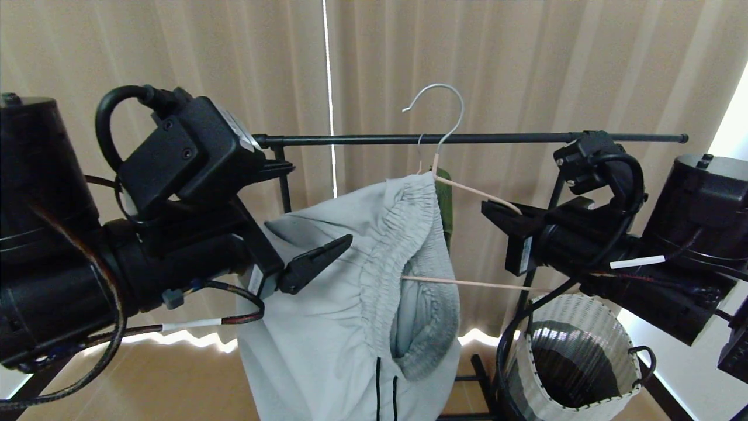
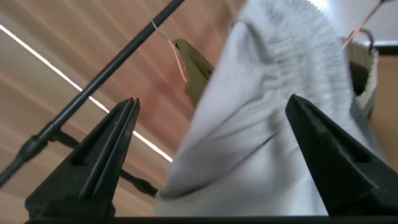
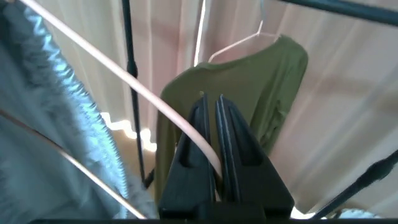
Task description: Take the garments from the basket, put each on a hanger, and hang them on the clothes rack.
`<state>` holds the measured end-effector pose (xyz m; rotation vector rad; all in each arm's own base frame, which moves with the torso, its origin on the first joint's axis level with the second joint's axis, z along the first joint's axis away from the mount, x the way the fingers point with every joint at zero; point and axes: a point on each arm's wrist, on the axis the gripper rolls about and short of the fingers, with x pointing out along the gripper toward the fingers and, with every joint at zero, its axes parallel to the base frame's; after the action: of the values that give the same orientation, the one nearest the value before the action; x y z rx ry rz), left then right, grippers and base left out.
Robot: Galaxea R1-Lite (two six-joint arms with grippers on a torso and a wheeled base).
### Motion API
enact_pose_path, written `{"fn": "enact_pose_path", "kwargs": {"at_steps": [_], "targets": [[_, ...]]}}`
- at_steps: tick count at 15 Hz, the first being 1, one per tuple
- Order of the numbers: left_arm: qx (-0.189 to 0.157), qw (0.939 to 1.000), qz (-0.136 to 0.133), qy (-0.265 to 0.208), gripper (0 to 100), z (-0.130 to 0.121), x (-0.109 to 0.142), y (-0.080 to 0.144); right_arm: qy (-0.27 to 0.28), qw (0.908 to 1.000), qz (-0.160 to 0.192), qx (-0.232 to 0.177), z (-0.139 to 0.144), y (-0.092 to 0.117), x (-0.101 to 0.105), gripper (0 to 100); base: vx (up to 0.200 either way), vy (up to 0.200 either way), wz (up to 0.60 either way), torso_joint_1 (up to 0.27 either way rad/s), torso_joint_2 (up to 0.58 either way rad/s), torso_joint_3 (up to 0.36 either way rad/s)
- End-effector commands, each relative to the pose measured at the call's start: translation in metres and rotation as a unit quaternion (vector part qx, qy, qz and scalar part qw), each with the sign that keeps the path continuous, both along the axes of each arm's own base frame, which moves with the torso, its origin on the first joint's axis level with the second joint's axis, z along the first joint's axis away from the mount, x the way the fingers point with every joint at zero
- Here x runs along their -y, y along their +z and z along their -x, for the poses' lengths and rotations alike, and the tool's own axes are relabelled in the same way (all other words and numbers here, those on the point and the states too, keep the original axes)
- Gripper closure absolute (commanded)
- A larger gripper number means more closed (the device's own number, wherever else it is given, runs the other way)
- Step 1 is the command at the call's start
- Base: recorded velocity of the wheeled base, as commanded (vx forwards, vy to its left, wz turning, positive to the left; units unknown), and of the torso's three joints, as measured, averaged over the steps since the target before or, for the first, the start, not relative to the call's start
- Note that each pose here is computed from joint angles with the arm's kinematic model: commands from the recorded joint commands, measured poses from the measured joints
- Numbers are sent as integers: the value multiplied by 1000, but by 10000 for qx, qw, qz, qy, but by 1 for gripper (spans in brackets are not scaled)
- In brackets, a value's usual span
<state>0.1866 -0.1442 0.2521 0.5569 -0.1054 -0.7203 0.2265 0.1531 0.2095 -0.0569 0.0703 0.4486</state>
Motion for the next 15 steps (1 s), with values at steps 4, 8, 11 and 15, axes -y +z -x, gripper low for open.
{"fn": "enact_pose_path", "kwargs": {"at_steps": [4,8,11,15], "targets": [[5,9988,-475,78,0,-25,13,-14,346,9988,107,328,-9,-9,-8,100,0,0,0,0,0,0],[79,9990,-421,89,0,-36,21,-8,599,9972,93,441,-6,-11,-9,100,0,0,0,0,0,0],[28,9989,-457,125,0,-39,21,-11,676,9968,109,409,-4,-13,-8,100,0,0,0,0,0,0],[-54,9985,-516,152,100,-39,18,-17,843,9955,84,435,-2,-12,-7,100,0,0,0,0,0,0]]}}
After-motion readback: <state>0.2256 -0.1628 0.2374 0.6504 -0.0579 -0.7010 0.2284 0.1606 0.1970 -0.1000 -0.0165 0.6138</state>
